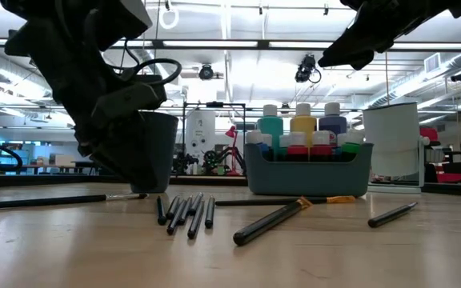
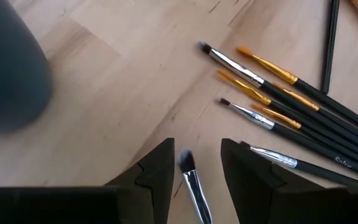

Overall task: Pick & Place Paint Supplies
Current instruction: Put the silver paintbrush into the blue cup

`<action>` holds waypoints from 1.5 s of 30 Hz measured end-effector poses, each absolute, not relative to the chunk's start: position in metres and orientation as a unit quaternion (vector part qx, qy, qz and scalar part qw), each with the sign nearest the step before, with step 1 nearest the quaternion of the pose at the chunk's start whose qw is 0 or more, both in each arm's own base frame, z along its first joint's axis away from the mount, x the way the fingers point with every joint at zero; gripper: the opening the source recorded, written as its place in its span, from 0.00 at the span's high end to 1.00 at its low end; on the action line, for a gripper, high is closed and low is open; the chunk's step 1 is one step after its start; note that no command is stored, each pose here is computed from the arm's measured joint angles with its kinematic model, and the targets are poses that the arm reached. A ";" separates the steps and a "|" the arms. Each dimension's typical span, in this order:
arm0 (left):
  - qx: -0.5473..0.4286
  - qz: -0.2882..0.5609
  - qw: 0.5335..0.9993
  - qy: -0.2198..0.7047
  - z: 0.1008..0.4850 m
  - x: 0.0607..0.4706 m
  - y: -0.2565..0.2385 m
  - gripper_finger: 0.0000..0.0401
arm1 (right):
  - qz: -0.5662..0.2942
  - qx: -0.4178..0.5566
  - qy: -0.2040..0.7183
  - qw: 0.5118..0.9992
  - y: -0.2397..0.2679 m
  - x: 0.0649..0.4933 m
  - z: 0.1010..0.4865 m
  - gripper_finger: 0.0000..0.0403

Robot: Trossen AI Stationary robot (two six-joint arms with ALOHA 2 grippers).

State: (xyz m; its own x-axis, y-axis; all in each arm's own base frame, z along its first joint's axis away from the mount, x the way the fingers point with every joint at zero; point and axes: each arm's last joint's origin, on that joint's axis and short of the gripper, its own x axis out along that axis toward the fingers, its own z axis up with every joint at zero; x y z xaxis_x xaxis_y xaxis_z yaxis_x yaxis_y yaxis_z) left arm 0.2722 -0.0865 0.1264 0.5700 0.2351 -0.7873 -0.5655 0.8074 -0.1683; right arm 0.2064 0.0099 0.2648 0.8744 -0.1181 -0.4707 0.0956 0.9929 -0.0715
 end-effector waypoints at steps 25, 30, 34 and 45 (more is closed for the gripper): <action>-0.172 0.269 0.847 0.425 0.105 0.271 -0.086 0.67 | -0.055 -0.023 0.242 0.968 0.010 0.207 0.265 0.60; -0.170 0.267 0.845 0.431 0.104 0.269 -0.090 0.77 | -0.055 -0.024 0.244 0.968 0.010 0.207 0.265 0.60; -0.171 0.261 0.846 0.432 0.106 0.269 -0.093 0.87 | -0.055 -0.024 0.243 0.968 0.010 0.207 0.265 0.60; -0.134 0.234 0.889 0.369 0.179 0.284 -0.100 0.99 | -0.055 -0.024 0.243 0.968 0.010 0.207 0.265 0.60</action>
State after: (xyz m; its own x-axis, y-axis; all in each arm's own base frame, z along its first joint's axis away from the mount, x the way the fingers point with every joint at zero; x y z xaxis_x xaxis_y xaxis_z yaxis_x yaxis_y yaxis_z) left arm 0.2838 -0.1000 0.1792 0.6182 0.3172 -0.7192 -0.5156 0.8543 -0.0664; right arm 0.2067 0.0099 0.2650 0.8759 -0.1183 -0.4678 0.0954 0.9928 -0.0724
